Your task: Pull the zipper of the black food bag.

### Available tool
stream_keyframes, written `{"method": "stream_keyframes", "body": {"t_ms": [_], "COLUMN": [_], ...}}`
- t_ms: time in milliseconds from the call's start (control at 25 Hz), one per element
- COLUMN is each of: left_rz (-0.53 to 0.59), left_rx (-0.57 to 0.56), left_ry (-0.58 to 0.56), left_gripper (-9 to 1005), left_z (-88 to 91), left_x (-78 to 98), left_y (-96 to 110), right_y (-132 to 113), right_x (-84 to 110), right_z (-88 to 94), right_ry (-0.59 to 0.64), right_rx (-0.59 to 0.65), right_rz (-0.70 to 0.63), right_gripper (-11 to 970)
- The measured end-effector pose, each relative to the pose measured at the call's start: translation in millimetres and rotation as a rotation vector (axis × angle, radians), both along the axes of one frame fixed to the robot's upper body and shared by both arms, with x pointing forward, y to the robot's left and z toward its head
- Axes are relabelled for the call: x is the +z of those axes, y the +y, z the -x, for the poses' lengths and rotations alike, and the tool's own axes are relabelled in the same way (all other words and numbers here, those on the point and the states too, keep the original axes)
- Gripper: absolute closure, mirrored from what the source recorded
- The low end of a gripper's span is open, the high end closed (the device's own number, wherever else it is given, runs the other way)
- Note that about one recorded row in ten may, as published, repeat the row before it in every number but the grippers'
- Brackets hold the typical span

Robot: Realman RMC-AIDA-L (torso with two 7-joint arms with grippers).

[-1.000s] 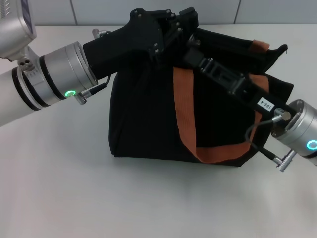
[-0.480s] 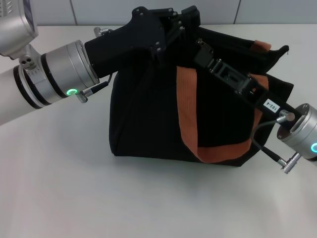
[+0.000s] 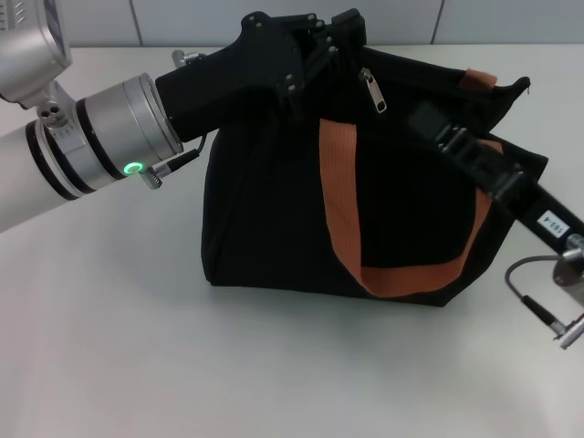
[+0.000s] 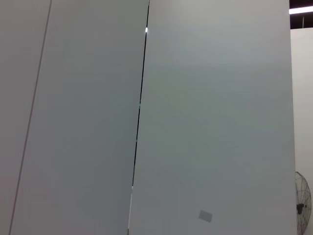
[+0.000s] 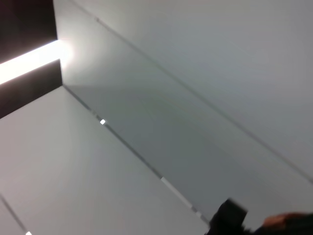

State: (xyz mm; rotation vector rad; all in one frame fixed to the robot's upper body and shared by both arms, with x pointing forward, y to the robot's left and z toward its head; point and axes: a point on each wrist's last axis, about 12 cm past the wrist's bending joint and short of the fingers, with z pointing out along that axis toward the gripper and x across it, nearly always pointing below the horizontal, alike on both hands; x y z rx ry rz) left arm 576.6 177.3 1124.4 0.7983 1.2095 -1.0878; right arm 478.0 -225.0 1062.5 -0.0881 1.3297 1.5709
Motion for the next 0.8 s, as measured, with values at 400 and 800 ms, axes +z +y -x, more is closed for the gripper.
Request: {"method": "stream_keyframes", "body": {"t_ms": [400,800], "left_rz": [0.009,0.009], "left_rx": [-0.011,-0.015], "left_ry": [0.001,0.001], "left_gripper": [971,971], "left_z": [0.9,1.0], "left_x": [0.6,0.7], "left_y": [-3.8,-5.1], "right_y": [-6.1,-1.0], "right_x": [4.8,3.3], "right_z": [-14.2,-26.5], "right_ry": [-0.027,-0.011], "right_rx": [-0.040,-0.048], "right_rz": [0.038,0.097], "right_gripper": [730,740]}}
